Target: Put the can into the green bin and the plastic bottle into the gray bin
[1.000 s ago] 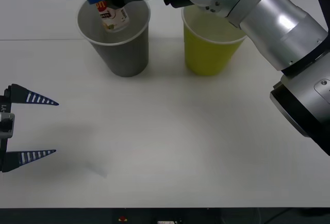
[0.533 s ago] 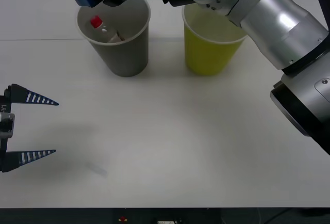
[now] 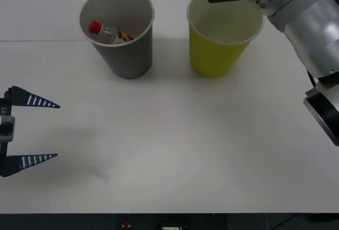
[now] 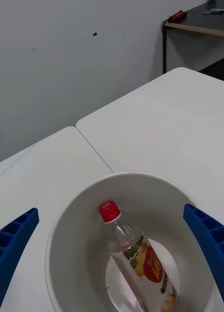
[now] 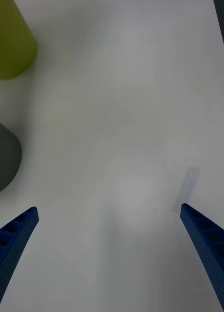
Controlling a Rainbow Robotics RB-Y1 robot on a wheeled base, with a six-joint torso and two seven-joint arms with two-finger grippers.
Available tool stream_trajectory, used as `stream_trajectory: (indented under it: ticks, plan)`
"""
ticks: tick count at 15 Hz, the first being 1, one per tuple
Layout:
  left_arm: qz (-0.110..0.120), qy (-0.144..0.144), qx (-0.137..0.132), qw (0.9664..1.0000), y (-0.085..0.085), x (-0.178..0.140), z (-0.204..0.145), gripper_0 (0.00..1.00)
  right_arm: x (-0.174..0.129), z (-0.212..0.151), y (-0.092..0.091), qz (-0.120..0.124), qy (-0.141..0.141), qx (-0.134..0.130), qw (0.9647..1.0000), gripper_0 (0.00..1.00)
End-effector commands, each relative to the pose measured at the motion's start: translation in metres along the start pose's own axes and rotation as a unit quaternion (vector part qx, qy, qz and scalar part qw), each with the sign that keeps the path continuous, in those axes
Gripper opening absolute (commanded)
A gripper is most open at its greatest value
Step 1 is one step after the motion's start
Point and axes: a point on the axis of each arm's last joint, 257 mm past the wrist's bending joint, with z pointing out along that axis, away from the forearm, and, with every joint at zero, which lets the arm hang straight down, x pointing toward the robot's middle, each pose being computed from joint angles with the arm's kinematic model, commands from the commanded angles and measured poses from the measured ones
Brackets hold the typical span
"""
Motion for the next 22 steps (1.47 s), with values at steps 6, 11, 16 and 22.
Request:
stream_trajectory:
  ticks: [6,11,16,22]
  plan:
    - [0.0,0.0,0.0,1.0,0.0,0.0,0.0,1.0,0.051,-0.106,0.006,-0.042,0.043,-0.034,0.9976,1.0]
    - [0.0,0.0,0.0,1.0,0.0,0.0,0.0,1.0,0.091,-0.166,0.025,-0.061,0.043,-0.05,0.9959,1.0]
    - [0.0,0.0,0.0,1.0,0.0,0.0,0.0,1.0,0.139,-0.21,0.038,-0.108,0.032,-0.054,0.9922,1.0]
    - [0.0,0.0,0.0,1.0,0.0,0.0,0.0,1.0,0.201,-0.265,0.041,-0.145,0.052,-0.062,0.9861,1.0]
